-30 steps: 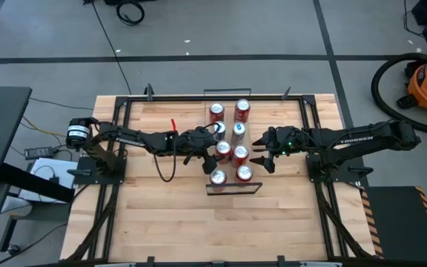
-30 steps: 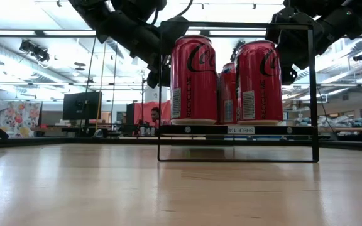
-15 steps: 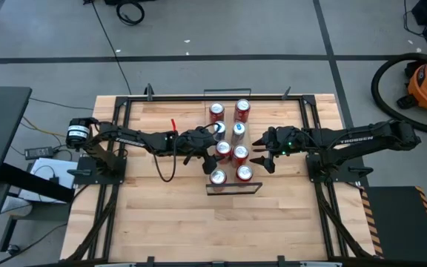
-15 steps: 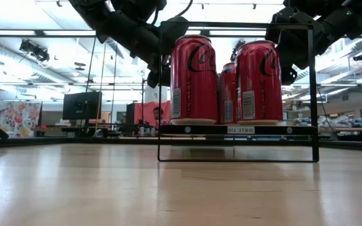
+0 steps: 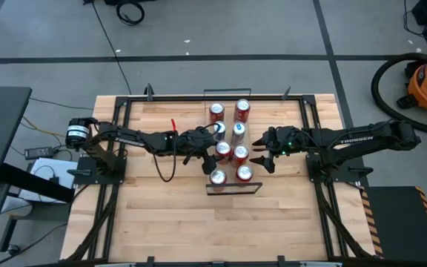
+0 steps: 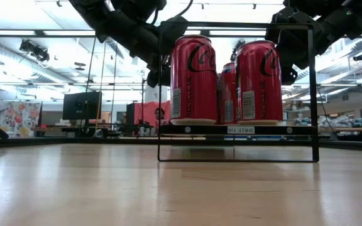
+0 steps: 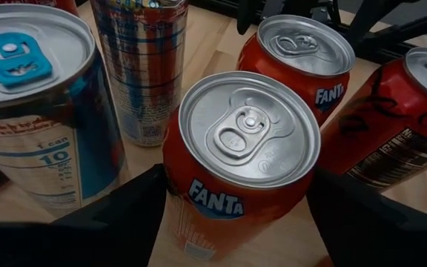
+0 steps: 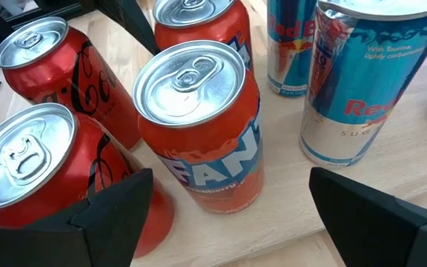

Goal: Place canned beverage on shelf
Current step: Adjust the soda cans on the shelf

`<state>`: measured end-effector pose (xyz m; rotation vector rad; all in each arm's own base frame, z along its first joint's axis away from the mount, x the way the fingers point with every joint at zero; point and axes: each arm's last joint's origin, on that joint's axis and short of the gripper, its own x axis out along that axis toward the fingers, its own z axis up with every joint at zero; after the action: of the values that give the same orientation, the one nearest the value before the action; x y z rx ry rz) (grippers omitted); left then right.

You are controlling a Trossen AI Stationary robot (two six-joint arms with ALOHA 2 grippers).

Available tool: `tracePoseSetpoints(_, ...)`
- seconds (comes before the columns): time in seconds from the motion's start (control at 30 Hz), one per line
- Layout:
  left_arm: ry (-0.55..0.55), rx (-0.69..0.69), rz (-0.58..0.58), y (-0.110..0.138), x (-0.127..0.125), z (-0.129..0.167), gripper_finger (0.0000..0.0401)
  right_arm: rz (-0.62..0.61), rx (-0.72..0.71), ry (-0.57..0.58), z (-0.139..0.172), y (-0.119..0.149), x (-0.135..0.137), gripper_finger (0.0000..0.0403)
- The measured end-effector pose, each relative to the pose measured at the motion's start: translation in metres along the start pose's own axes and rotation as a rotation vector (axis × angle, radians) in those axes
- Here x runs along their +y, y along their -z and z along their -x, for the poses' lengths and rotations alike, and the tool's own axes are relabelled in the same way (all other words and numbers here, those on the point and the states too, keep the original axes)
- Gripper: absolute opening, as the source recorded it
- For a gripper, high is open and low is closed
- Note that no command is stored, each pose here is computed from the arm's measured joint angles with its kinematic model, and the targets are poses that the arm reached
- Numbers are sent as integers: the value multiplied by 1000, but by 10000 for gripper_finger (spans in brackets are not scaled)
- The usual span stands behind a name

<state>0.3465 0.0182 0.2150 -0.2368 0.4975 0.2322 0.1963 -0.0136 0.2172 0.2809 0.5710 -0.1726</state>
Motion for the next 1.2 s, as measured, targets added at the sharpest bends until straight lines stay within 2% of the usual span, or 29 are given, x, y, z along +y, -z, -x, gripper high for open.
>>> tracePoseSetpoints(0.3, -9, 48, -6, -1, 1, 11, 306, 2, 1, -1, 0, 0, 0, 373)
tracePoseSetpoints(0.7, 16, 67, -26, 0, 0, 12, 307, 17, 2, -9, 0, 0, 0, 373)
tracePoseSetpoints(1.07, 16, 100, -14, 4, 1, 12, 363, 10, 5, -56, 0, -1, 2, 373)
tracePoseSetpoints(1.2, 25, 87, -1, 0, 0, 17, 369, 32, -12, -49, 0, -2, 2, 373)
